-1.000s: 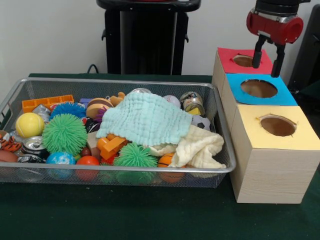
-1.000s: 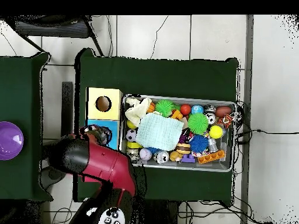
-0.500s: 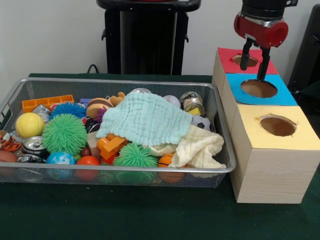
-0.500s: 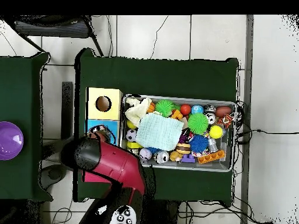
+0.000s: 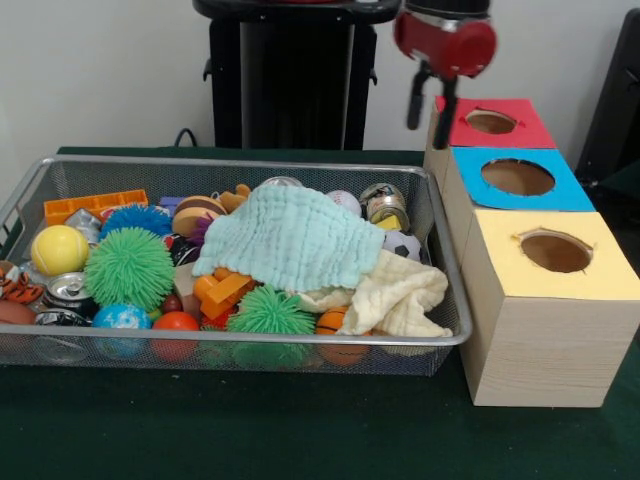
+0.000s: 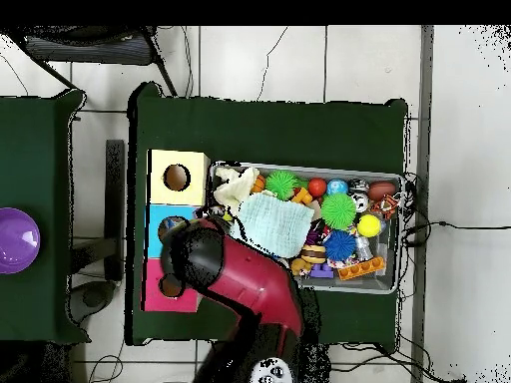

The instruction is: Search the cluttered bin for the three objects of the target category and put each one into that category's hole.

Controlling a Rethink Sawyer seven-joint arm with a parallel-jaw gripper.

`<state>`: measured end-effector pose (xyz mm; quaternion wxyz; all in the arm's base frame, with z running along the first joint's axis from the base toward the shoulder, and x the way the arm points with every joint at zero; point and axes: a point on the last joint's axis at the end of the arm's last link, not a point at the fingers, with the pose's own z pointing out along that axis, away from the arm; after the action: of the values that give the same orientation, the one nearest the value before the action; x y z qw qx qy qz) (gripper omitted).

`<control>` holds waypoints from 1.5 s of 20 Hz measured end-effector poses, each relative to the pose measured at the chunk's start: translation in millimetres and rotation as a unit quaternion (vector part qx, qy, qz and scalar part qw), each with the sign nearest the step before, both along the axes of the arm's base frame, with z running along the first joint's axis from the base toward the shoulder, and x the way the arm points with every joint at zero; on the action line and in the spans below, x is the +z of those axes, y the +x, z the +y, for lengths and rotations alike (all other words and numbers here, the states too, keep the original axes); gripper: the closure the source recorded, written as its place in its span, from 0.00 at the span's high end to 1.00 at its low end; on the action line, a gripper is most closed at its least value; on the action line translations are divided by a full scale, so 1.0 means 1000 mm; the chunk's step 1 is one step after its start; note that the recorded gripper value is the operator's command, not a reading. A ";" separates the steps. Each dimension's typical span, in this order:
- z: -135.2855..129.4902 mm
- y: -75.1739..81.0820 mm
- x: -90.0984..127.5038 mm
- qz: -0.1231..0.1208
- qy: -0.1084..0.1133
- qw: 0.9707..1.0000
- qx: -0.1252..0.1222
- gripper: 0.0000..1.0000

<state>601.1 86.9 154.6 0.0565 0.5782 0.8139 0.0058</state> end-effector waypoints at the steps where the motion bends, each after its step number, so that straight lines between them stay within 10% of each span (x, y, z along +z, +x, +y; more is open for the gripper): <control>1: -0.014 0.002 0.002 -0.002 -0.002 1.000 -0.007 1.00; 9: -0.186 0.029 0.018 -0.030 -0.022 0.995 -0.088 1.00; 18: -0.310 0.031 -0.009 -0.033 -0.022 0.992 -0.120 1.00; 30: -0.366 0.029 -0.068 -0.037 -0.014 0.994 -0.097 1.00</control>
<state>630.2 -279.4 86.8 0.0948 0.6532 0.7511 0.0101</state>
